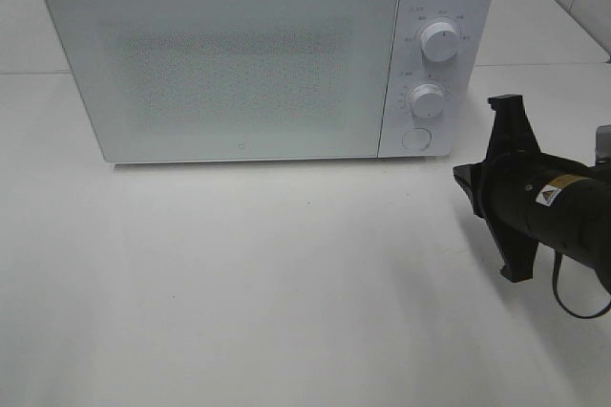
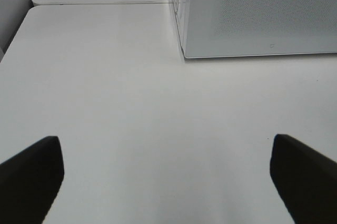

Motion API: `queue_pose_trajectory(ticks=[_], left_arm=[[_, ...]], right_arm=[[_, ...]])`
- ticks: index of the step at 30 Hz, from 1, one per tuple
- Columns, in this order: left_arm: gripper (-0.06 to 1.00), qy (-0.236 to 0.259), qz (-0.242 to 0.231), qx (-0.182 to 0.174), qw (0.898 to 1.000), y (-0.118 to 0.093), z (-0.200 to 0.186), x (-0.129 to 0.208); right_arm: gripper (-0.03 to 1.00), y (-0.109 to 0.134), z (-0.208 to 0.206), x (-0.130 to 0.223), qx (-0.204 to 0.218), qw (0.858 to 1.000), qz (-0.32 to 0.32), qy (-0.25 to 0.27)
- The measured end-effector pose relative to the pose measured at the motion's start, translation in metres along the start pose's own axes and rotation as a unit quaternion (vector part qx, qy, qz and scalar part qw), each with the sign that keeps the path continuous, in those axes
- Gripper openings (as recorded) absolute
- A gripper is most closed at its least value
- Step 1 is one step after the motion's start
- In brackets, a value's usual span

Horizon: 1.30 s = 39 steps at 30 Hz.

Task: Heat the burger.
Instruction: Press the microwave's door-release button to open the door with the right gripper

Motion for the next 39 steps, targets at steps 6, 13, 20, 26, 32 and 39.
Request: queue_pose_trajectory(ticks=[6, 13, 20, 26, 32, 39], left_arm=[[0.99, 0.0, 0.0, 0.0, 1.0, 0.0, 0.0, 0.0], [0.99, 0.0, 0.0, 0.0, 1.0, 0.0, 0.0, 0.0], [0.99, 0.0, 0.0, 0.0, 1.0, 0.0, 0.0, 0.0], [0.99, 0.0, 0.0, 0.0, 1.0, 0.0, 0.0, 0.0], [0.99, 0.0, 0.0, 0.0, 1.0, 0.0, 0.0, 0.0], [0.99, 0.0, 0.0, 0.0, 1.0, 0.0, 0.0, 0.0]], right_arm=[[0.0, 0.008, 0.02, 0.003, -0.004, 1.0, 0.003, -0.003], [0.0, 0.01, 0.037, 0.007, -0.002, 1.0, 0.002, -0.002], [0.0, 0.017, 0.06, 0.01, -0.008, 1.0, 0.004, -0.006], [0.0, 0.017, 0.073, 0.01, -0.006, 1.0, 0.01, -0.013], [0.0, 0.016, 0.082, 0.012, -0.005, 1.0, 0.011, -0.015], [0.0, 0.018, 0.084, 0.009, -0.013, 1.0, 0.004, -0.024]])
Point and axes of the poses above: a point on each arm's last joint axis where the gripper is mounted, z pointing out along that axis toward the gripper, y along the wrist's bending axis when the last joint is at zero, x = y × z, the point moved 8 cm from there along z, pointing out along that axis toward the gripper, and after that the axes turned 14 degrees about -z, right-handed, at the moved point
